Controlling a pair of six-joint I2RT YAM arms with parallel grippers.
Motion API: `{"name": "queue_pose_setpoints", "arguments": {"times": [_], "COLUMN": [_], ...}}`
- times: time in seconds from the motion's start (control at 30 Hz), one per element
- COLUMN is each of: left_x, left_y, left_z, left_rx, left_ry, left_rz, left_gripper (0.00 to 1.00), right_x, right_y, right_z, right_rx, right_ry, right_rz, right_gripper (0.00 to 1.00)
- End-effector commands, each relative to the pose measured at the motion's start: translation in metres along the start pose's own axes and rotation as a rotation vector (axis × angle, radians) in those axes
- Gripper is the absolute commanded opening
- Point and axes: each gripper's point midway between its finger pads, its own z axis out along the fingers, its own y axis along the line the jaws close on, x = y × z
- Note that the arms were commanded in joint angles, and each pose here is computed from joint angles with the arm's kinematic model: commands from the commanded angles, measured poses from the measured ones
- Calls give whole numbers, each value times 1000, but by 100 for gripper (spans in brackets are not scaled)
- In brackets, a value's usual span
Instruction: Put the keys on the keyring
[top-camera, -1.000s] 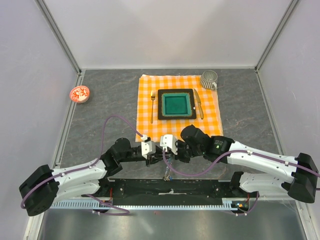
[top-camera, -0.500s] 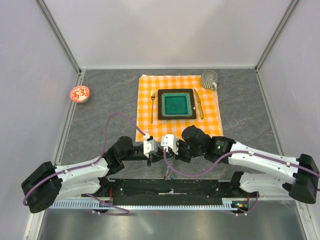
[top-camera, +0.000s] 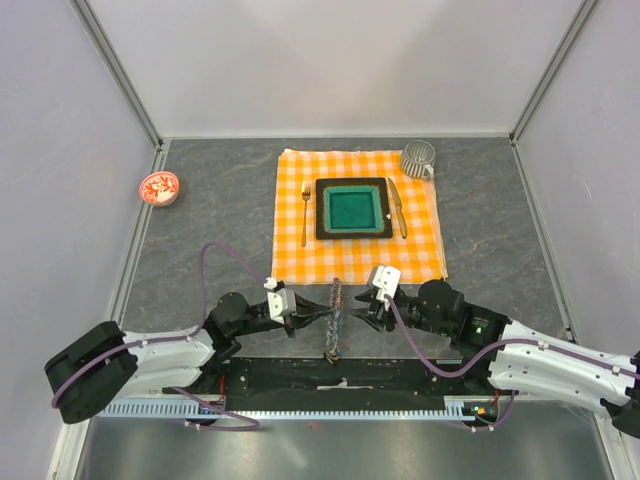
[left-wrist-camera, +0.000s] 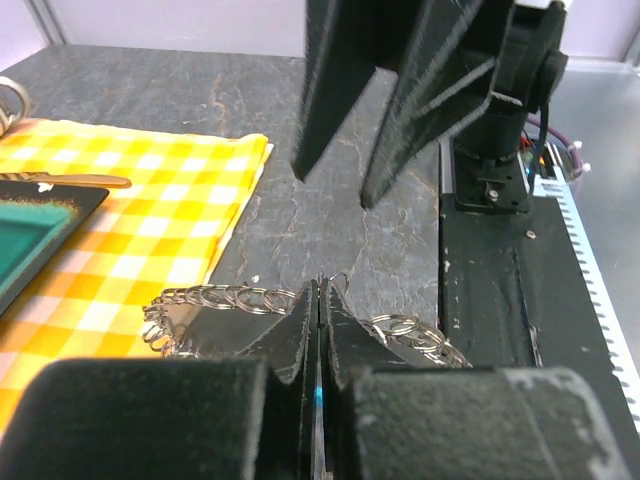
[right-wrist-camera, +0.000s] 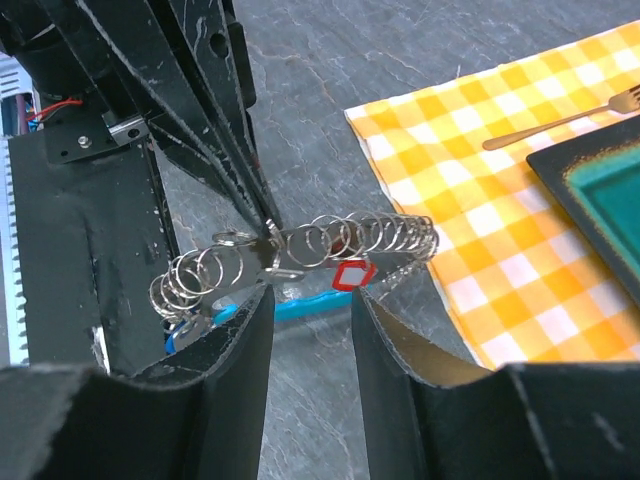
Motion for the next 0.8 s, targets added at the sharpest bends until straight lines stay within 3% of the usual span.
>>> {"name": "queue_pose_setpoints", "arguments": {"times": [0.0,0.17,0.77], "left_x": [-47,-56,-73], "left_y": [7,4,5], "left_z": [-2,1,-1], "left_rx": [-51,-33,-38], "left_ry": [-227,-284,-330], "left_rz": [28,25,60], "left_gripper": [2,2,2], "right_x": [-18,-14,12], "right_y": [11,19,9], "right_z": [6,13,27], "right_rx": [-36,-87,-30], "right_ry": [-162,-160,-57], "right_rz": [110,108,107], "right_gripper": [44,44,38]}}
